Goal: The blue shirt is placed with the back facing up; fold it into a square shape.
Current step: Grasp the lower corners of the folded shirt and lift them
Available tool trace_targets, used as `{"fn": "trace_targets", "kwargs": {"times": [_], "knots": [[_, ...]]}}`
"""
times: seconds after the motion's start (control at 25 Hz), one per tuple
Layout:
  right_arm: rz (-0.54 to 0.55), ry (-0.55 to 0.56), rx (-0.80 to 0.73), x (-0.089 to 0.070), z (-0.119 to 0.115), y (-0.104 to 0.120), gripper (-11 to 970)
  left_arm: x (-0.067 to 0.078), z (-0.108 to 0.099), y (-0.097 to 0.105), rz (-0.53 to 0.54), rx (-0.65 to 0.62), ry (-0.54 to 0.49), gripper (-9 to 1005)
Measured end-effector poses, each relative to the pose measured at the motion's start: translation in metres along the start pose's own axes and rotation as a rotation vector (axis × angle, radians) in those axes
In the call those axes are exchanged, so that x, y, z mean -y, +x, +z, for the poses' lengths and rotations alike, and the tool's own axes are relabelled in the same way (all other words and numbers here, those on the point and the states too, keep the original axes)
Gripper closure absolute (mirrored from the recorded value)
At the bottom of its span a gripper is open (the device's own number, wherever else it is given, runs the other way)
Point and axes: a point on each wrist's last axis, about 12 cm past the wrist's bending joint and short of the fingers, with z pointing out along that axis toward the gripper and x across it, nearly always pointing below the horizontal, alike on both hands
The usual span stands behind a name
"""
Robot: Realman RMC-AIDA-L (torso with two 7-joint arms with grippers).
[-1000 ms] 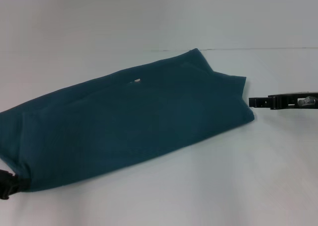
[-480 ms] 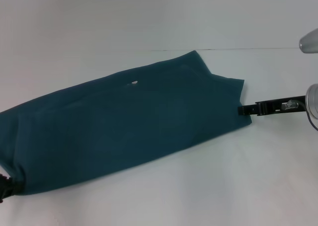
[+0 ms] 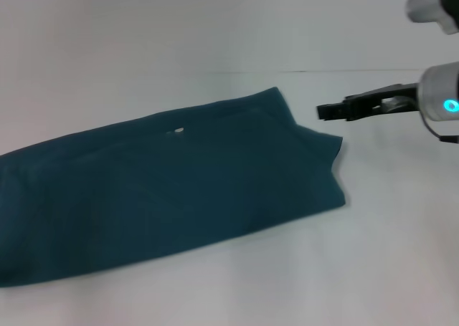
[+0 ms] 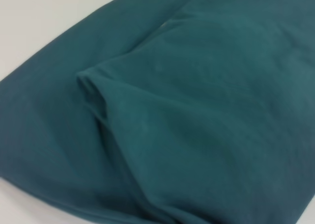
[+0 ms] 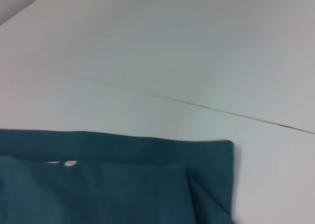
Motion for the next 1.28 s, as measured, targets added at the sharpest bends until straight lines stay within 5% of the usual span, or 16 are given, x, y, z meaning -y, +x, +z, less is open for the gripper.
{"fn": "trace_targets", "kwargs": {"times": [0.36, 1.28], "knots": [[-0.041, -0.033, -0.072, -0.017, 0.031, -0.009, 337, -0.009, -0.012, 0.008, -0.02, 0.018, -0.033, 886], [0.017, 0.004, -0.28, -0.032, 0.039, 0.03, 345, -0.003, -0.001, -0.007, 0.008, 0.036, 0.006, 887]]}}
